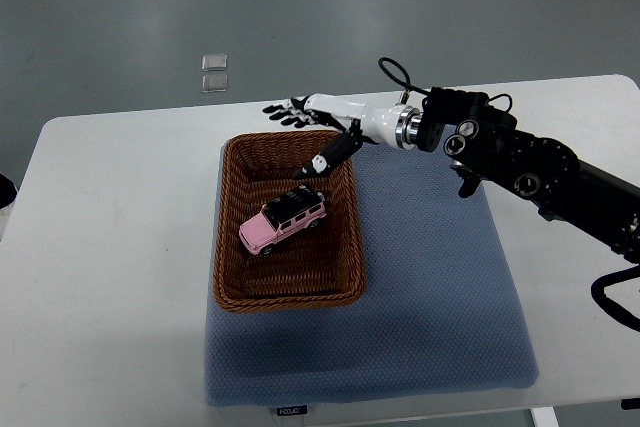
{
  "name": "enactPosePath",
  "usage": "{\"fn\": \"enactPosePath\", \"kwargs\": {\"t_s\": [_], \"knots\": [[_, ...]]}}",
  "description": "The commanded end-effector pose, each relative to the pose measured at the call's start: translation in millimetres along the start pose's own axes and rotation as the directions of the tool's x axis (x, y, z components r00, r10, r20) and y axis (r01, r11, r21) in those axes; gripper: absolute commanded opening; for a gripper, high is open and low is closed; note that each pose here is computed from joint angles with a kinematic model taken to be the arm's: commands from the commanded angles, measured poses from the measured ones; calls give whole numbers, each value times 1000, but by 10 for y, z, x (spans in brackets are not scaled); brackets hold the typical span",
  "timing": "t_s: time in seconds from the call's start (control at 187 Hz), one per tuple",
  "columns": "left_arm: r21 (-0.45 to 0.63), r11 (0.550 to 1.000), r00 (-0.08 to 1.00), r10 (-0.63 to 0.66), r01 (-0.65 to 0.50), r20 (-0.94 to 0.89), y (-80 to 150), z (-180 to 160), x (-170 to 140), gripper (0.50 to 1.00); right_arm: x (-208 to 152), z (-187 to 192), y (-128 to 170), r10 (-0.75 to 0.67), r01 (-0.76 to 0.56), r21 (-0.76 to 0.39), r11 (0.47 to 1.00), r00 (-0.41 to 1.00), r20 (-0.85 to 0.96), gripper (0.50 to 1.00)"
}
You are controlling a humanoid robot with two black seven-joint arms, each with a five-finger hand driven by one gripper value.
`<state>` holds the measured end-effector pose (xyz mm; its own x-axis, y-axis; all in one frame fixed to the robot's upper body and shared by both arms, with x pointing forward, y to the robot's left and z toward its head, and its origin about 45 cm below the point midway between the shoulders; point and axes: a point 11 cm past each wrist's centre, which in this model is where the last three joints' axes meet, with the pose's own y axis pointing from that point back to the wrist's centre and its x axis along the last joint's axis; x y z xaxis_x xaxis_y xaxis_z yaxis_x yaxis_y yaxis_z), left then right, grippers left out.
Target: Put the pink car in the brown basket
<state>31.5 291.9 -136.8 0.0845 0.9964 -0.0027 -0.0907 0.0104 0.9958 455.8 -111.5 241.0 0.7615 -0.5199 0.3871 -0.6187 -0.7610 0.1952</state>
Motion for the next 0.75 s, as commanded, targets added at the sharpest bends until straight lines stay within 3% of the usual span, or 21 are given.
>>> {"fn": "enactPosePath", "kwargs": {"t_s": [0.0,0.182,0.402,0.531,0.745], "knots": [[1,1000,1000,1,-1,0,0,-2,5,1000,342,-3,204,155,-186,95,978,952,265,909],[0,1000,1000,1,-1,0,0,-2,1,1000,637,424,695,266,-527,105,844,579,771,909],[1,1000,1000,3,-3,2,0,-4,6,1000,698,974,1083,238,-723,-33,690,184,954,909],[1,1000,1000,3,-3,2,0,-4,6,1000,593,1217,1140,254,-735,-107,669,91,963,909],[1,1000,1000,3,-3,3,0,-5,6,1000,509,1279,1131,262,-725,-123,678,81,962,909]]}}
